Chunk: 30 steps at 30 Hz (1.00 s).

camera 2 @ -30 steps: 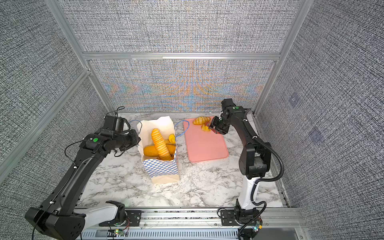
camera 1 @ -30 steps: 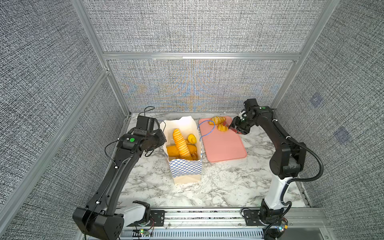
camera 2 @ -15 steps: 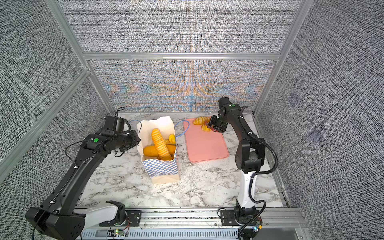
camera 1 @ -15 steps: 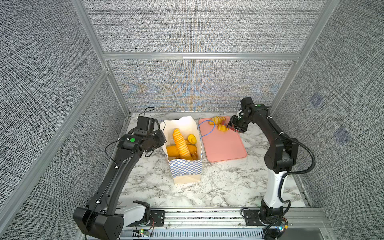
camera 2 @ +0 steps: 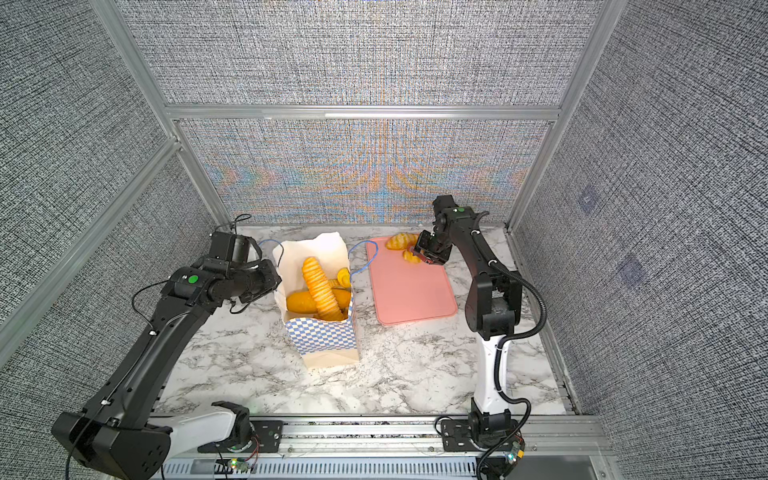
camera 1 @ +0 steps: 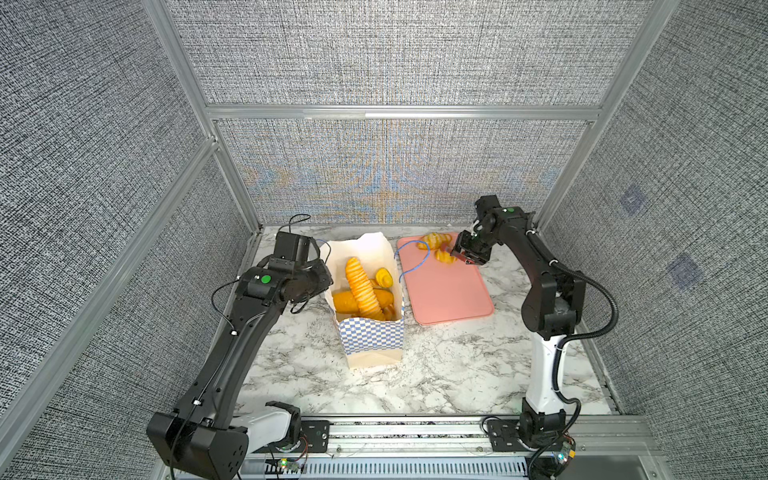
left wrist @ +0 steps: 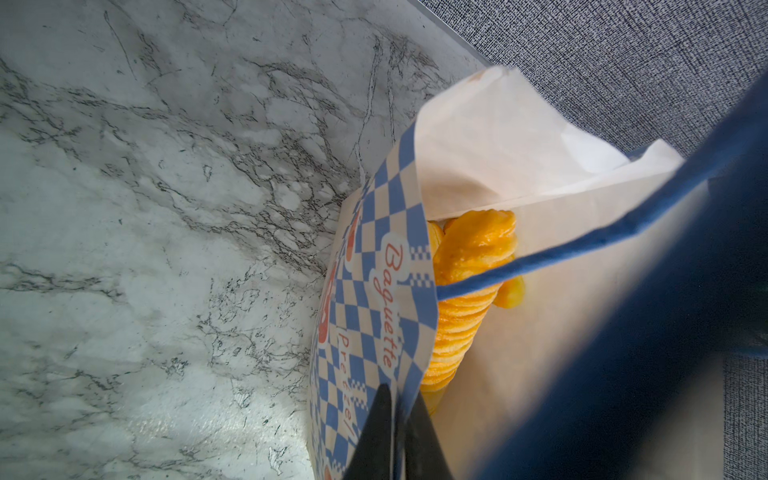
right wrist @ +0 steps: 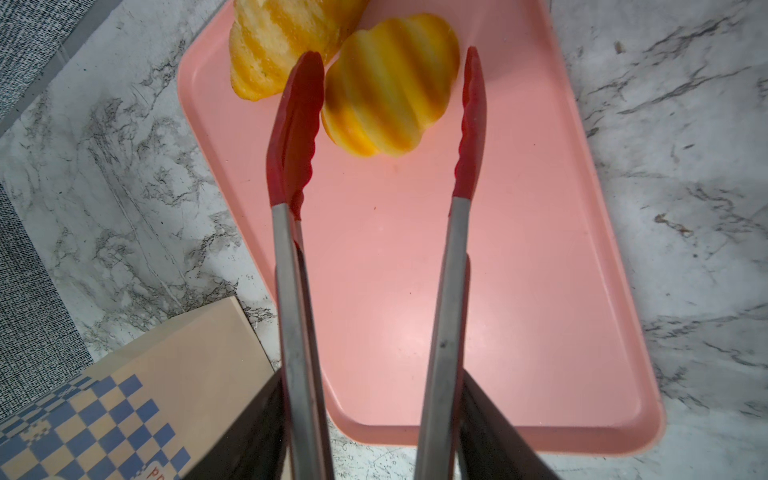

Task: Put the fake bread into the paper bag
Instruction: 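Lower the open tongs around a striped yellow roll on the tray, then squeeze the tongs shut on the striped roll and lift it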

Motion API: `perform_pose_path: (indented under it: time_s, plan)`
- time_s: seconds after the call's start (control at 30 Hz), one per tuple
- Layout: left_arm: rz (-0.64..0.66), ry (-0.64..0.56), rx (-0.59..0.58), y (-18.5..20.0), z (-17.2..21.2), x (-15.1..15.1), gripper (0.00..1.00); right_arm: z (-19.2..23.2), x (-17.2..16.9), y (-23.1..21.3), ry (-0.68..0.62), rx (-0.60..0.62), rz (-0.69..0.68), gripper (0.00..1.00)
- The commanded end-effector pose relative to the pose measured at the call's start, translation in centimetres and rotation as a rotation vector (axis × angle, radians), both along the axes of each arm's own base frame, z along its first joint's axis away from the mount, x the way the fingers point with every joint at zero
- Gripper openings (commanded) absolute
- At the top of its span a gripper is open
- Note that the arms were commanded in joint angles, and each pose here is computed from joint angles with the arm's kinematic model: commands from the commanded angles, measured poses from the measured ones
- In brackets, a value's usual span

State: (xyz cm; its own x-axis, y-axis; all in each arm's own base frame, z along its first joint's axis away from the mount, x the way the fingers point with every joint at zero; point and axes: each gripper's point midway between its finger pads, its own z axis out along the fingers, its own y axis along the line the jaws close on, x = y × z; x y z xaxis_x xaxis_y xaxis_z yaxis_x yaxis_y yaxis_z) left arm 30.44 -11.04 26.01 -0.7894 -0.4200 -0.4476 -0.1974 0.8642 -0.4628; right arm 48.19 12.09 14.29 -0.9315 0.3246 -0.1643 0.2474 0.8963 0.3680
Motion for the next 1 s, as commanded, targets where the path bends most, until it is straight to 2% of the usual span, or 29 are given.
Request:
perform_pose_path:
  time_s: [0.0, 0.13, 0.43, 0.83, 0.97]
  plan:
    - [0.014, -0.014, 0.005, 0.2, 0.4, 0.2, 0.11, 0.0, -0.1, 0.0, 0.001, -0.006, 0.009, 0.60]
    - [0.014, -0.013, 0.006, 0.2, 0.4, 0.2, 0.11, -0.4, 0.0, -0.1, 0.009, -0.008, 0.014, 0.58]
    - [0.017, -0.025, 0.020, 0.5, 0.9, 0.2, 0.11, -0.7, -1.0, -0.7, 0.016, -0.022, 0.013, 0.44]
    - [0.012, -0.029, 0.022, 0.6, 1.0, -0.1, 0.11, 0.8, -2.6, -1.3, -0.012, -0.020, 0.010, 0.39]
    - [0.016, -0.034, 0.019, 0.7, 1.1, -0.4, 0.16, 1.7, -3.0, -1.4, -0.030, -0.019, 0.012, 0.38]
